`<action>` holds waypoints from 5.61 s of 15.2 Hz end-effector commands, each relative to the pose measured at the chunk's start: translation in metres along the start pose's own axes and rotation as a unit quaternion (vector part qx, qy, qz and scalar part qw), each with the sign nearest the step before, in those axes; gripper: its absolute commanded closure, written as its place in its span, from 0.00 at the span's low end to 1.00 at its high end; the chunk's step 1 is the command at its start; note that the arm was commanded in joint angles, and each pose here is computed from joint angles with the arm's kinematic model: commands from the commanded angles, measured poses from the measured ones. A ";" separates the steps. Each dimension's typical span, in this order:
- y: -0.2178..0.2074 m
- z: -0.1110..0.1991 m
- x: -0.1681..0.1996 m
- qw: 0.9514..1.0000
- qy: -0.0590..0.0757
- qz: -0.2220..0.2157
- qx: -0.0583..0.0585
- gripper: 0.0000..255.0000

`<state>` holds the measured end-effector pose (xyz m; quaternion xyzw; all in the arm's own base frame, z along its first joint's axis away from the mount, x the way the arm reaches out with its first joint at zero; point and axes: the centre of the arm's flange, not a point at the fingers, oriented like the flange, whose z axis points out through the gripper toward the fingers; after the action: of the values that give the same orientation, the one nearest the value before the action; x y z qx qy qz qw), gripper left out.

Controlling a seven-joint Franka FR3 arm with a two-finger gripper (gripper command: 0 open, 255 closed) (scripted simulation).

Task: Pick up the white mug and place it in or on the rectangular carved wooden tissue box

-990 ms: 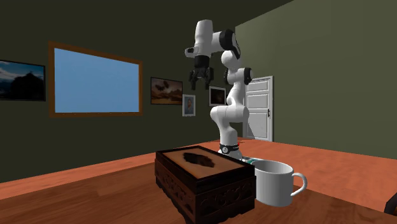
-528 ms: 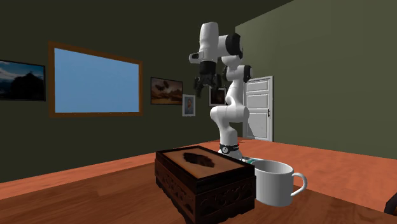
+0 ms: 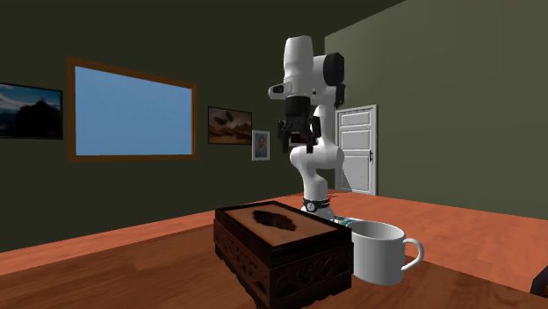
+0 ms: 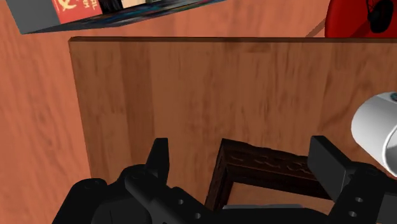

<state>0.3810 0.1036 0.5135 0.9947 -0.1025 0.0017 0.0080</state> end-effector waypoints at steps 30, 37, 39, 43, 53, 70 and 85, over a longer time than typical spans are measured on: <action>-0.200 0.171 0.080 0.999 -0.026 0.017 0.034 0.00; -0.200 0.171 0.080 0.999 -0.026 0.017 0.034 1.00; -0.200 0.171 0.080 0.999 -0.026 0.017 0.034 1.00; -0.200 0.171 0.080 0.999 -0.026 0.017 0.034 1.00; -0.199 0.124 0.080 0.999 -0.026 0.017 0.034 1.00; -0.197 0.034 0.081 0.999 -0.026 0.017 0.034 1.00; -0.123 -0.007 0.156 0.999 -0.026 0.017 0.034 1.00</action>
<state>0.5505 0.2046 0.5179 0.9921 -0.1200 -0.0208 -0.0291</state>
